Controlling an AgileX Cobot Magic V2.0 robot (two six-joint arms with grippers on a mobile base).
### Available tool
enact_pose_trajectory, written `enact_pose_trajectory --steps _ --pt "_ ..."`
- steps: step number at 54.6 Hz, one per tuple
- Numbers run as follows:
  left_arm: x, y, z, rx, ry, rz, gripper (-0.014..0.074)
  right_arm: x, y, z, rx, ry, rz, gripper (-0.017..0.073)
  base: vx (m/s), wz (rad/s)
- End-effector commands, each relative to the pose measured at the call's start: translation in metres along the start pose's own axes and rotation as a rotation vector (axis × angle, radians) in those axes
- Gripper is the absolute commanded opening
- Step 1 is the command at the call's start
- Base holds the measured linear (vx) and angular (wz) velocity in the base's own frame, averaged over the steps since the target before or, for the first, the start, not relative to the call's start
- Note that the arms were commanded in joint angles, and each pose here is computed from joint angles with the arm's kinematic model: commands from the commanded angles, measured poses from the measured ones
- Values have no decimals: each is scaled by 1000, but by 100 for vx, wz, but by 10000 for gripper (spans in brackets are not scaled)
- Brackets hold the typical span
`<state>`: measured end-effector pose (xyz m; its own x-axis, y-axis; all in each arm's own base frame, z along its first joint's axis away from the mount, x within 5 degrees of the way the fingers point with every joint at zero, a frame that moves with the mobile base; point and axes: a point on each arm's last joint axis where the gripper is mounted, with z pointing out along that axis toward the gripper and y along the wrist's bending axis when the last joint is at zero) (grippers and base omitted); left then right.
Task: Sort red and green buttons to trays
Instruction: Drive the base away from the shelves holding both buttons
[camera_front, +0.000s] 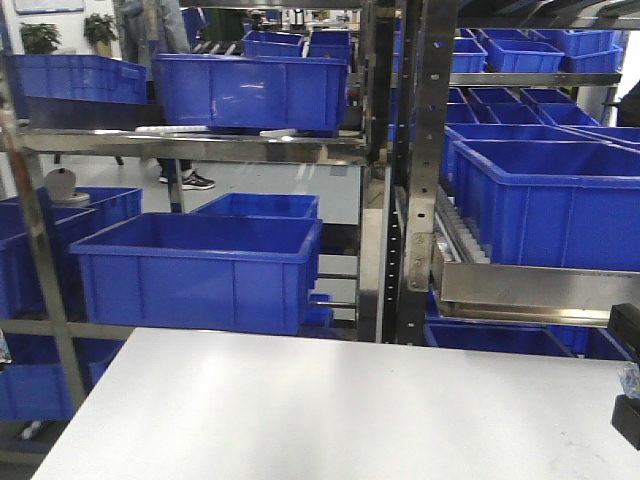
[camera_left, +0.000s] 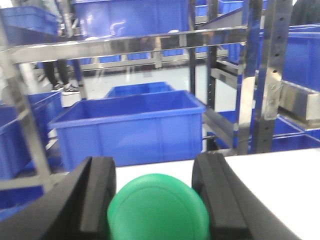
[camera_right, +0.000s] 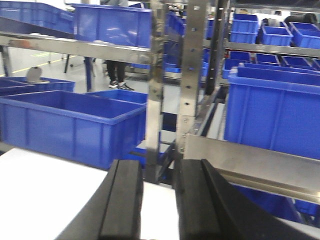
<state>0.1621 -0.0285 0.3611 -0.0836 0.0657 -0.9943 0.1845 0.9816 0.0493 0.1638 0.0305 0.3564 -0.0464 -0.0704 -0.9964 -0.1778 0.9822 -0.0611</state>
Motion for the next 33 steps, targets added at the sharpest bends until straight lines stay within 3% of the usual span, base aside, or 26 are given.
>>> enact_pose_trajectory --steps 1,33 --pt "-22 1 -4 -12 -131 -19 -6 -19 3 -4 -37 -104 -9 -9 -22 22" --pt "-22 1 -4 -12 -133 -19 -6 -19 3 -4 -37 -104 -9 -9 -14 31"
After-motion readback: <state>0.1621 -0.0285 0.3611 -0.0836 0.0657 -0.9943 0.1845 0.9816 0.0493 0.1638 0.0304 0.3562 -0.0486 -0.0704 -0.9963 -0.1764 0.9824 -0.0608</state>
